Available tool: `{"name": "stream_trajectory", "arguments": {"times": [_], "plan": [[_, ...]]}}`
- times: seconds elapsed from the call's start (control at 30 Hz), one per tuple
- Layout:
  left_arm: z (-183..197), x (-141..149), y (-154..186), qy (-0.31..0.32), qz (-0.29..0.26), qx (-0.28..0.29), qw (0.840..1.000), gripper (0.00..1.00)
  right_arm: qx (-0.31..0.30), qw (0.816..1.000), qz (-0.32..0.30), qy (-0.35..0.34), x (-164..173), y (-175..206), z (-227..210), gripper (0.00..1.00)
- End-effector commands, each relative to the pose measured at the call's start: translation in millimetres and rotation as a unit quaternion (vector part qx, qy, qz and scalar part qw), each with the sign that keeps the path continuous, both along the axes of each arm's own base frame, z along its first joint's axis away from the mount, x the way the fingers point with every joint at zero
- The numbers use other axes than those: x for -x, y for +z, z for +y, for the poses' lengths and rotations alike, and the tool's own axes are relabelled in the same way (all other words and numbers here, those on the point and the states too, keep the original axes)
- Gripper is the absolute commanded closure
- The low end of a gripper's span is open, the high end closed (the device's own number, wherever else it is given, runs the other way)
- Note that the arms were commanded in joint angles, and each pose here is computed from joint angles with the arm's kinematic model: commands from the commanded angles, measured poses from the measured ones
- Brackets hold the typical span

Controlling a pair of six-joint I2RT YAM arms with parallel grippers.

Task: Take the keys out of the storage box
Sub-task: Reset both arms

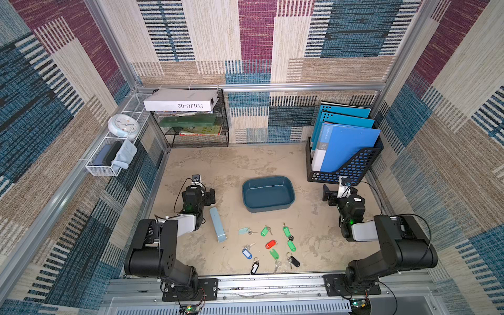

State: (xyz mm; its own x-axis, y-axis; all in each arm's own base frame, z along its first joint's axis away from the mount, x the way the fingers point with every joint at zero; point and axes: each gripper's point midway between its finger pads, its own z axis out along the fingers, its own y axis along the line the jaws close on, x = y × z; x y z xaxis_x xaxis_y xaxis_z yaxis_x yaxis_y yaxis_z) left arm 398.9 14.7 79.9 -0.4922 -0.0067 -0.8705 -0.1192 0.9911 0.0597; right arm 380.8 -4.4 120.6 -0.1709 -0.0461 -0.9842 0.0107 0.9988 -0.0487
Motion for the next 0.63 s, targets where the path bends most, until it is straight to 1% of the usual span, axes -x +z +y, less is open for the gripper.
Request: {"name": "stream_trajectory", "arguments": {"times": [0.0, 0.47, 0.5, 0.53, 0.57, 0.6], "plan": [[-0.6, -1.8, 3.3, -0.002, -0.006, 0.001, 1.000, 0.01, -0.002, 1.000, -0.010, -0.006, -0.9, 5.0, -1.7, 0.01], [-1.2, -1.4, 2.1, -0.005, -0.008, 0.000, 1.000, 0.00, -0.001, 1.000, -0.009, -0.006, -0.8, 4.7, -1.8, 0.01], [-1.6, -4.3, 7.1, -0.006, -0.024, 0.000, 1.000, 0.00, -0.002, 1.000, -0.009, -0.006, -0.8, 4.8, -1.7, 0.01], [-1.5, -3.8, 7.5, -0.006, -0.025, 0.000, 1.000, 0.01, -0.002, 1.000, -0.010, -0.006, -0.9, 5.0, -1.8, 0.01], [-1.1, -4.3, 8.1, -0.004, -0.021, 0.000, 1.000, 0.00, -0.002, 1.000, -0.010, -0.005, -0.8, 4.8, -1.5, 0.01], [-1.0, -2.2, 3.6, -0.003, -0.005, 0.001, 1.000, 0.01, -0.002, 1.000, -0.009, -0.005, -0.8, 4.7, -1.6, 0.01]]}}
